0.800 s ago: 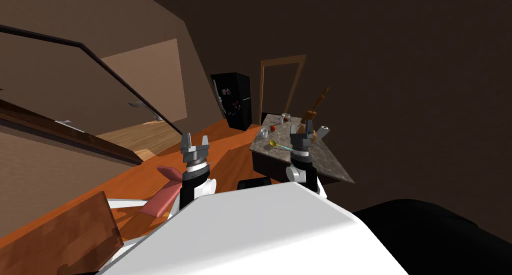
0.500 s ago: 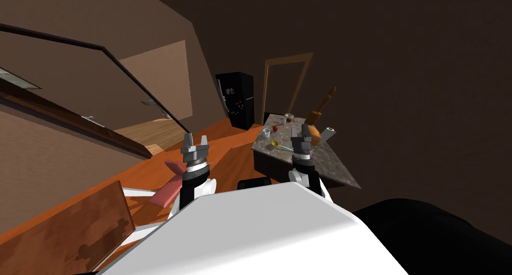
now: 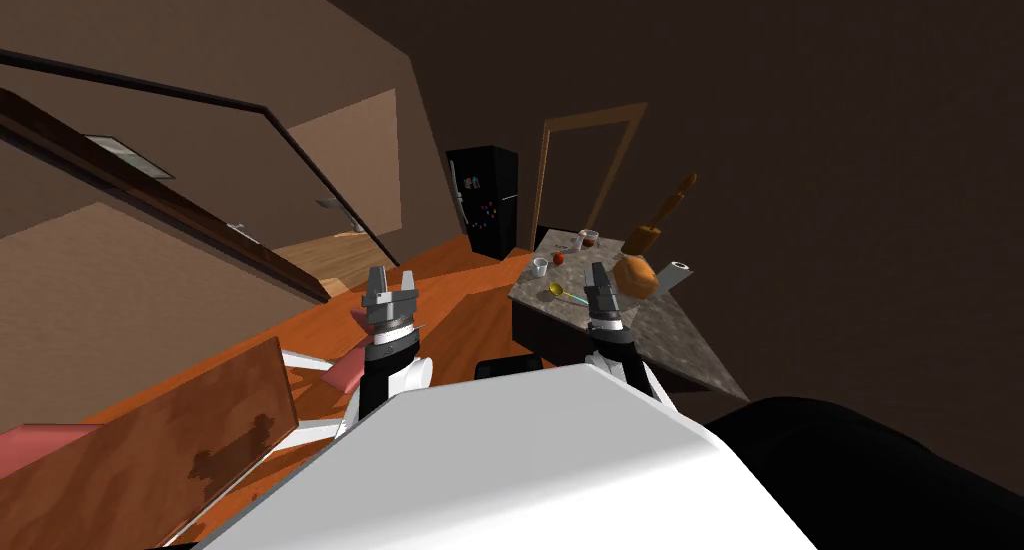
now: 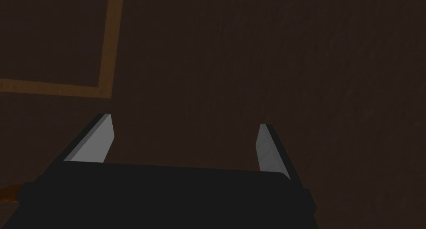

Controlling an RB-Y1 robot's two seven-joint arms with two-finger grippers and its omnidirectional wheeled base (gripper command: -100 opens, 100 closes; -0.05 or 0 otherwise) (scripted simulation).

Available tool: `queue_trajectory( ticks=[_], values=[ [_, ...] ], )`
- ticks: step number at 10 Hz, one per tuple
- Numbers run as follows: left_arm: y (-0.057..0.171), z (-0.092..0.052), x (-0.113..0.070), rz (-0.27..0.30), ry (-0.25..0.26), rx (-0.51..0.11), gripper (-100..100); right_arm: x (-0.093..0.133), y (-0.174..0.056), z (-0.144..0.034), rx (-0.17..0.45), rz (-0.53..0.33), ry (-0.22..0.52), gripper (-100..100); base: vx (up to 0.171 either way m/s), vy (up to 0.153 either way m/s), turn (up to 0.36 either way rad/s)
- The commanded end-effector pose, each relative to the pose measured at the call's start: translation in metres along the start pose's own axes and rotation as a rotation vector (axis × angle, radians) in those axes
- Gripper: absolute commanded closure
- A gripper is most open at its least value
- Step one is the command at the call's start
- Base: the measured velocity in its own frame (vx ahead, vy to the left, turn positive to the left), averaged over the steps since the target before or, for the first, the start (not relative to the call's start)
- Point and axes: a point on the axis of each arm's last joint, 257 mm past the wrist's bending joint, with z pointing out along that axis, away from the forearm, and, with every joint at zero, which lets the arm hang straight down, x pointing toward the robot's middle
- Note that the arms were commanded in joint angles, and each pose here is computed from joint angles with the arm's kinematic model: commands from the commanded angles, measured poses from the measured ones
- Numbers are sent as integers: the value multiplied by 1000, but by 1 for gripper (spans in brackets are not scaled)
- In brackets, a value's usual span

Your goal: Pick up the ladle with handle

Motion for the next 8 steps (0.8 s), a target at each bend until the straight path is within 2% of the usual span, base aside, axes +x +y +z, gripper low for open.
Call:
queue_trajectory(
  ticks=[1,2,3,4,5,6,7,8],
  values=[
    [0,0,0,0,0,0,0,2,-13,-15,48,-90,41,-100,13,-2,236],
    [0,0,0,0,0,0,0,2,-14,-16,52,-110,43,-100,11,-7,85],
    [0,0,0,0,0,0,0,4,-24,-28,90,-174,76,-100,9,1,172],
    [0,0,0,0,0,0,0,4,-24,-28,89,-184,77,-100,7,0,89],
    [0,0,0,0,0,0,0,5,-35,-42,128,-255,115,-100,9,7,183],
    [0,0,0,0,0,0,0,5,-35,-42,128,-262,115,-100,8,2,93],
    [0,0,0,0,0,0,0,5,-45,-55,160,-328,154,-100,9,6,182],
    [0,0,0,0,0,0,0,5,-47,-58,166,-342,158,-100,9,4,107]
  ],
)
